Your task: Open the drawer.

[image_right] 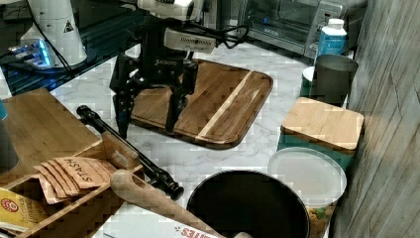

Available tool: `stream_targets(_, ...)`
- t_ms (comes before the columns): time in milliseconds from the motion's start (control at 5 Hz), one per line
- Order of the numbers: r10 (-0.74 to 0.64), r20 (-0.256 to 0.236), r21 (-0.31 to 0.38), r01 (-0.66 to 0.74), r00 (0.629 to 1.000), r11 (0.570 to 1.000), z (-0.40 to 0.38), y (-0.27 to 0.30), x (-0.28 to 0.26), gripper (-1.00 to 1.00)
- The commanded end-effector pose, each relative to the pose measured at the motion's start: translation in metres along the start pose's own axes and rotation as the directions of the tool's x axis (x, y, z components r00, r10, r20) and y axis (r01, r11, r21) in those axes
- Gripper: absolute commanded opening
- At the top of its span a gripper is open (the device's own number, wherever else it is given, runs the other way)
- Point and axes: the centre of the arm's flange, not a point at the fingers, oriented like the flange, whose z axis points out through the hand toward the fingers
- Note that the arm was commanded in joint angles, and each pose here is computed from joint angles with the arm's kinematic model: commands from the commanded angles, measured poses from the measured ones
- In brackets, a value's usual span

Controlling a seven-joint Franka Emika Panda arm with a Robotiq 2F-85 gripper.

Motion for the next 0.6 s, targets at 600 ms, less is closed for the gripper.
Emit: stream_targets(600, 0.116, -0.014, 0.121, -0.113, 0.993, 0.986, 0.026, 0.019, 0.014, 1.0)
